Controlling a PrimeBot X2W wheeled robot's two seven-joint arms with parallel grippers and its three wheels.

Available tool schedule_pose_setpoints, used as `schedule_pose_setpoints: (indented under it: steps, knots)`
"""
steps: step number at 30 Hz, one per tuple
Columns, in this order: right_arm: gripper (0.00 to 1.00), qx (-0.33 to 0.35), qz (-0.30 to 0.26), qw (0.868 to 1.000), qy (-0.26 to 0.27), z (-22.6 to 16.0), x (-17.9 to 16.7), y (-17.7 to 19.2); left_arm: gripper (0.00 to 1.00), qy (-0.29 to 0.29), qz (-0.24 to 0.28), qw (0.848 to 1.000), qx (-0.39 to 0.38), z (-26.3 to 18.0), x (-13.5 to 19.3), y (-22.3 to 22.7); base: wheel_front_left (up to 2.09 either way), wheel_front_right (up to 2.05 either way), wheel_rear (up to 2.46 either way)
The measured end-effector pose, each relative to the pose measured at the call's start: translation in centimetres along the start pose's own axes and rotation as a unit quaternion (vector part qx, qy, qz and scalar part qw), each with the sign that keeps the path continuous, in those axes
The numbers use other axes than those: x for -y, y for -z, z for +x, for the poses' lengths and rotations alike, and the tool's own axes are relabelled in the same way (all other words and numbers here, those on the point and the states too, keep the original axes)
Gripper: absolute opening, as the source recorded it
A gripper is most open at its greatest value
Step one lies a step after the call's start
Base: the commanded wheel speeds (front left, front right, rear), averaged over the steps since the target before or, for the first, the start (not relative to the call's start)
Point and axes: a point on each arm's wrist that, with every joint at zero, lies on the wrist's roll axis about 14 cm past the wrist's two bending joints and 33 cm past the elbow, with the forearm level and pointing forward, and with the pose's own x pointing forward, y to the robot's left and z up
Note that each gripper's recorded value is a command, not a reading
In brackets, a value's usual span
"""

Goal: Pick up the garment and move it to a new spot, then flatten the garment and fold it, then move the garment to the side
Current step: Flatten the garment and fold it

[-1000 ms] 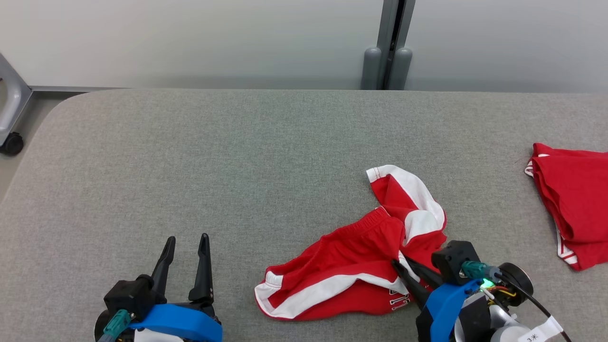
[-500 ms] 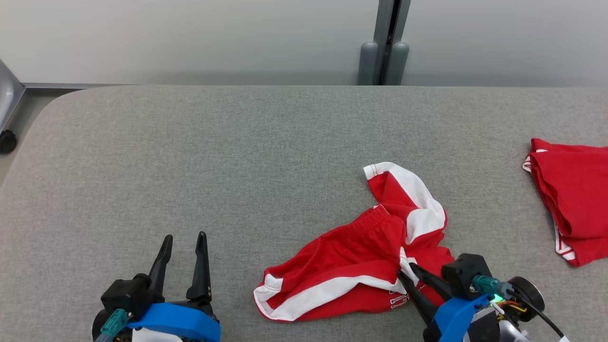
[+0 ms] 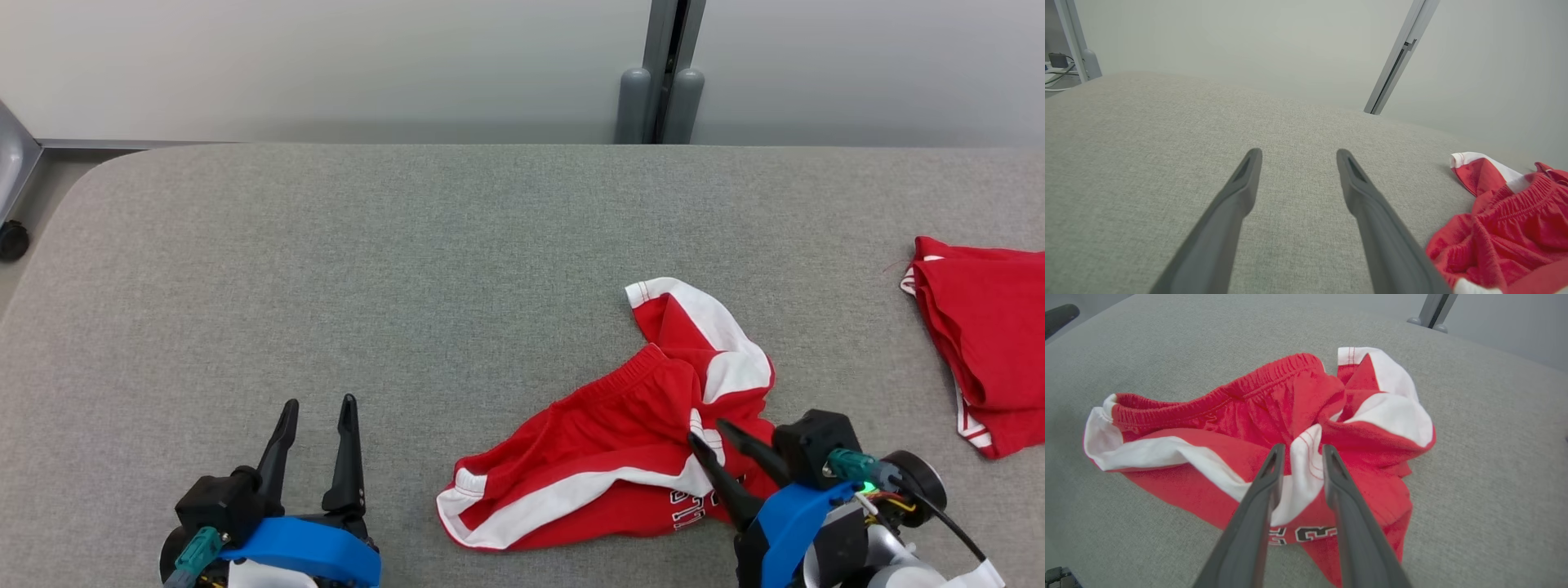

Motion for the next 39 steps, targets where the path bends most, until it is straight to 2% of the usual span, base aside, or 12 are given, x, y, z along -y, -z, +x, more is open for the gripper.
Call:
schedule_pose_setpoints:
  steps: [1, 2, 3, 5, 7, 12, 16, 20, 26, 34, 39]
  knots:
    - [0.54, 0.004, -0.002, 1.000, 0.005, 0.0, 0.3, -0.3, 1.00, 0.002, 0.001, 1.000, -0.001, 0.0, 0.1, 0.0, 0.00, 0.00, 0.00]
    - [0.67, 0.010, -0.003, 1.000, 0.009, 0.1, 0.7, -0.7, 1.00, 0.005, 0.002, 1.000, -0.004, -0.1, 0.2, 0.2, 0.00, 0.00, 0.00]
    - [0.75, 0.015, -0.003, 1.000, 0.013, 0.1, 0.9, -0.9, 1.00, 0.009, 0.003, 1.000, -0.008, -0.1, 0.3, 0.3, 0.00, 0.00, 0.00]
    - [0.84, 0.026, -0.004, 0.999, 0.023, 0.1, 1.6, -1.6, 1.00, 0.019, 0.004, 1.000, -0.017, -0.2, 0.7, 0.6, 0.00, 0.00, 0.00]
    - [1.00, 0.037, 0.000, 0.999, 0.030, 0.1, 2.0, -2.2, 1.00, 0.033, 0.009, 0.999, -0.029, -0.3, 1.2, 0.9, 0.00, 0.00, 0.00]
    - [1.00, 0.063, 0.009, 0.997, 0.047, 0.0, 2.9, -3.5, 1.00, 0.081, 0.024, 0.994, -0.068, -1.0, 3.1, 2.0, 0.00, 0.00, 0.00]
    - [1.00, 0.073, 0.013, 0.996, 0.056, 0.0, 3.3, -3.9, 1.00, 0.133, 0.054, 0.984, -0.105, -2.0, 4.7, 2.6, 0.00, 0.00, 0.00]
    - [1.00, 0.076, 0.015, 0.995, 0.063, 0.0, 3.7, -4.1, 1.00, 0.185, 0.096, 0.967, -0.146, -3.4, 5.8, 3.0, 0.00, 0.00, 0.00]
    - [1.00, 0.077, 0.018, 0.995, 0.067, -0.1, 3.9, -4.0, 1.00, 0.267, 0.142, 0.930, -0.209, -5.4, 8.0, 3.6, 0.00, 0.00, 0.00]
    - [1.00, 0.074, 0.021, 0.994, 0.074, -0.3, 4.4, -3.8, 1.00, 0.302, 0.189, 0.901, -0.249, -4.4, 8.1, 4.4, 0.00, 0.00, 0.00]
    - [1.00, 0.071, 0.024, 0.994, 0.082, -0.5, 4.9, -3.5, 1.00, 0.308, 0.198, 0.890, -0.271, -3.8, 8.0, 5.2, 0.00, 0.00, 0.00]
